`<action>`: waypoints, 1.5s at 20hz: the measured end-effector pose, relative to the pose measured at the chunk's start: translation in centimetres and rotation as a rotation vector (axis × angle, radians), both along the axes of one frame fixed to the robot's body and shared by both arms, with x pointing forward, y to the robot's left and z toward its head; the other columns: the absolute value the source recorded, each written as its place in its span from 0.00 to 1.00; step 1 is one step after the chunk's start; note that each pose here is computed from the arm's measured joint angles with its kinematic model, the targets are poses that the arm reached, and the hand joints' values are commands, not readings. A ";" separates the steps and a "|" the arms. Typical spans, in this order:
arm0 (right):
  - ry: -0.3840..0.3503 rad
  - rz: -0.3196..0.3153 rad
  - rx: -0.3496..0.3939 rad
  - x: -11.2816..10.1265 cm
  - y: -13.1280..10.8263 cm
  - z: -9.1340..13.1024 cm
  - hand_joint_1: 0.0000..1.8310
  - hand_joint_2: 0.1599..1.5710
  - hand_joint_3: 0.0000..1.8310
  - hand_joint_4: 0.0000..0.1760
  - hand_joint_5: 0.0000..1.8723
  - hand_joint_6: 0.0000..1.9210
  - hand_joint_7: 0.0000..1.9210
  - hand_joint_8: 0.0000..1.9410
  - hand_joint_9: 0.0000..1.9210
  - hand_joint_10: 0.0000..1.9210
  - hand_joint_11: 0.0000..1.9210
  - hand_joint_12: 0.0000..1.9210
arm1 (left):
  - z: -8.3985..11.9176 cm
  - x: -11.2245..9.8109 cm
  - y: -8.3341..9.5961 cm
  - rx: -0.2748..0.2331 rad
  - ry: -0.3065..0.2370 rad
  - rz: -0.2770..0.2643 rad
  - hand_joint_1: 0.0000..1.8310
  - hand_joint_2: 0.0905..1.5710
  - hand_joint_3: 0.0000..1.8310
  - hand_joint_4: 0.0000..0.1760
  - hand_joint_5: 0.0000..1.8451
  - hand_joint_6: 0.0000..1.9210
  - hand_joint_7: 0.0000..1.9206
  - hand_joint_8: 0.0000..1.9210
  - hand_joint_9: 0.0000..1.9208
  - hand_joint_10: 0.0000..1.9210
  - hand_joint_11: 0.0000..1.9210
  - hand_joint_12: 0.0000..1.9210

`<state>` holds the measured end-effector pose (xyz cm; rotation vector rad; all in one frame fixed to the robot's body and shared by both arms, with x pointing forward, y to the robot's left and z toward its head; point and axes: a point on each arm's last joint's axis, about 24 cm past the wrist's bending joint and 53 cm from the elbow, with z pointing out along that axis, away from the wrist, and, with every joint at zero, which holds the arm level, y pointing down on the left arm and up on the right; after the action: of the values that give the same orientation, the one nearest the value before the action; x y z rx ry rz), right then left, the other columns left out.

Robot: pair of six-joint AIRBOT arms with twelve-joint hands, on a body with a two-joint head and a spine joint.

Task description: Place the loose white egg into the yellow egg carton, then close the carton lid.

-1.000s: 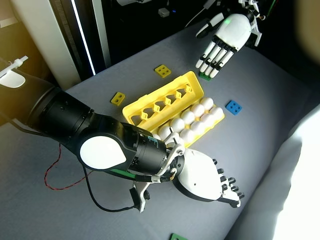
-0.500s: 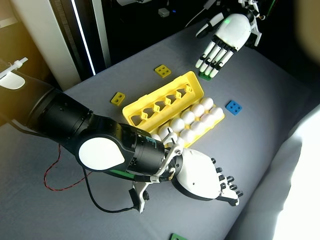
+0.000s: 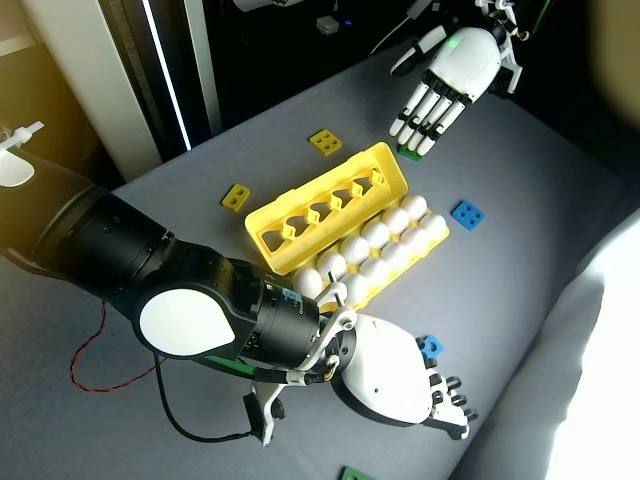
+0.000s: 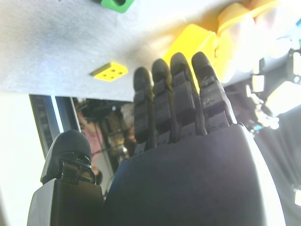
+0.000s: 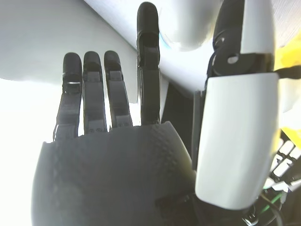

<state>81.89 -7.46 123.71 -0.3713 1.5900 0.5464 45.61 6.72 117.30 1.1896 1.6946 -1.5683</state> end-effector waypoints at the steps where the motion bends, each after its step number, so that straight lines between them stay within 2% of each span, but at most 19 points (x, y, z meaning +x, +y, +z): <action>1: 0.000 0.003 0.000 -0.1 0.1 -0.1 0.47 0.46 0.00 0.61 0.51 0.00 0.11 0.00 0.08 0.00 0.00 0.29 | 0.0 0.0 0.0 0.000 0.000 0.000 0.00 0.77 0.00 0.00 0.21 0.00 0.18 0.00 0.15 0.00 0.00 0.25; 2: -0.001 0.004 0.000 -0.1 0.1 -0.1 0.47 0.46 0.00 0.56 0.52 0.00 0.12 0.00 0.09 0.00 0.00 0.32 | 0.0 0.0 0.0 0.000 0.000 0.001 0.00 0.77 0.00 0.00 0.21 0.00 0.18 0.00 0.16 0.00 0.00 0.27; 4: -0.001 0.005 0.001 -0.1 0.1 -0.1 0.47 0.46 0.00 0.59 0.52 0.00 0.11 0.00 0.09 0.00 0.00 0.31 | 0.0 0.0 0.0 0.000 0.000 0.001 0.00 0.78 0.00 0.00 0.20 0.00 0.18 0.00 0.15 0.00 0.00 0.27; 5: -0.001 0.005 0.001 -0.1 0.1 -0.1 0.48 0.46 0.00 0.47 0.53 0.00 0.12 0.00 0.09 0.00 0.00 0.29 | 0.0 0.0 0.0 0.000 0.000 0.000 0.00 0.79 0.00 0.00 0.18 0.00 0.17 0.00 0.14 0.00 0.00 0.24; 6: -0.001 0.006 0.001 -0.1 0.2 -0.1 0.48 0.46 0.00 0.43 0.53 0.00 0.12 0.00 0.09 0.00 0.00 0.27 | 0.0 0.0 0.0 0.000 0.000 0.001 0.00 0.79 0.00 0.00 0.17 0.00 0.16 0.00 0.13 0.00 0.00 0.22; 8: -0.003 0.006 0.001 -0.1 0.2 -0.1 0.48 0.46 0.00 0.51 0.52 0.00 0.12 0.00 0.08 0.00 0.00 0.23 | 0.0 0.0 0.0 -0.001 0.000 0.000 0.00 0.78 0.00 0.00 0.17 0.00 0.16 0.00 0.14 0.00 0.00 0.24; 9: -0.011 0.006 -0.009 -0.1 0.2 0.1 0.48 0.46 0.00 0.43 0.52 0.00 0.12 0.00 0.08 0.00 0.00 0.23 | 0.0 0.0 0.0 -0.001 0.000 0.000 0.00 0.78 0.00 0.00 0.18 0.00 0.17 0.00 0.15 0.00 0.00 0.27; 10: -0.022 0.007 -0.023 -0.1 0.2 0.2 0.48 0.47 0.00 0.40 0.52 0.00 0.11 0.00 0.08 0.00 0.00 0.23 | 0.0 0.0 0.0 -0.001 0.000 0.000 0.00 0.78 0.00 0.00 0.18 0.00 0.17 0.00 0.15 0.00 0.00 0.27; 11: -0.037 0.007 -0.037 0.0 0.2 0.4 0.48 0.47 0.00 0.45 0.52 0.00 0.11 0.00 0.07 0.00 0.00 0.23 | 0.0 0.0 0.0 -0.001 0.000 0.000 0.00 0.78 0.00 0.00 0.18 0.00 0.17 0.00 0.14 0.00 0.00 0.26; 12: -0.040 0.004 -0.037 0.0 0.1 0.6 0.47 0.47 0.00 0.44 0.51 0.00 0.10 0.00 0.07 0.00 0.00 0.23 | 0.0 0.0 0.0 -0.001 0.000 0.000 0.00 0.78 0.00 0.00 0.18 0.00 0.17 0.00 0.14 0.00 0.00 0.25; 13: -0.046 0.003 -0.031 0.1 0.0 1.0 0.47 0.47 0.00 0.55 0.51 0.00 0.11 0.00 0.07 0.00 0.00 0.25 | 0.0 0.0 0.0 -0.001 0.000 0.000 0.00 0.78 0.00 0.00 0.19 0.00 0.17 0.00 0.14 0.00 0.00 0.24; 14: -0.053 -0.001 -0.027 0.1 -0.4 1.5 0.46 0.47 0.00 0.57 0.52 0.00 0.11 0.00 0.07 0.00 0.00 0.25 | 0.0 0.0 0.0 -0.001 0.000 0.000 0.00 0.79 0.00 0.00 0.18 0.00 0.16 0.00 0.14 0.00 0.00 0.23; 17: -0.063 -0.010 -0.016 0.3 -0.8 2.3 0.47 0.46 0.00 0.50 0.53 0.00 0.12 0.00 0.08 0.00 0.00 0.25 | 0.0 0.0 0.0 -0.001 0.000 0.000 0.00 0.78 0.00 0.00 0.19 0.00 0.17 0.00 0.14 0.00 0.00 0.25; 19: -0.034 -0.026 0.048 0.5 -1.0 3.0 0.47 0.46 0.00 0.47 0.53 0.00 0.12 0.00 0.08 0.00 0.00 0.25 | 0.1 0.0 0.0 -0.002 -0.001 0.000 0.00 0.78 0.00 0.00 0.19 0.00 0.17 0.00 0.14 0.00 0.00 0.25; 22: 0.041 -0.070 0.199 1.2 -1.8 4.5 0.47 0.47 0.00 0.47 0.53 0.00 0.12 0.00 0.08 0.00 0.00 0.25 | 0.1 0.0 0.0 -0.002 -0.001 0.000 0.00 0.78 0.00 0.00 0.18 0.00 0.16 0.00 0.13 0.00 0.00 0.22; 23: 0.062 -0.079 0.230 1.3 -1.9 4.6 0.47 0.47 0.00 0.40 0.53 0.00 0.13 0.00 0.08 0.00 0.00 0.27 | 0.1 0.0 0.0 -0.002 -0.001 0.000 0.00 0.78 0.00 0.00 0.18 0.00 0.15 0.00 0.12 0.00 0.00 0.20; 24: 0.087 -0.090 0.251 1.4 -2.0 4.5 0.47 0.47 0.00 0.46 0.53 0.00 0.13 0.00 0.09 0.00 0.00 0.27 | 0.1 0.0 0.0 -0.002 -0.001 0.000 0.00 0.78 0.00 0.00 0.18 0.00 0.16 0.00 0.12 0.00 0.00 0.20; 26: 0.165 -0.118 0.306 1.7 -2.2 3.9 0.47 0.47 0.00 0.49 0.53 0.00 0.13 0.00 0.10 0.00 0.00 0.27 | 0.1 0.0 0.0 -0.001 -0.001 -0.001 0.00 0.79 0.00 0.00 0.19 0.00 0.16 0.00 0.13 0.00 0.00 0.22; 30: 0.208 -0.118 0.375 1.7 -1.5 4.8 0.47 0.48 0.00 0.43 0.53 0.00 0.13 0.00 0.10 0.00 0.00 0.26 | 0.0 0.0 0.0 0.001 -0.005 -0.003 0.00 0.78 0.00 0.00 0.20 0.00 0.18 0.00 0.15 0.00 0.00 0.25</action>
<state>83.62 -8.99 128.53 0.0634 1.6526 0.7937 45.60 6.70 117.33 1.1954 1.6916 -1.5654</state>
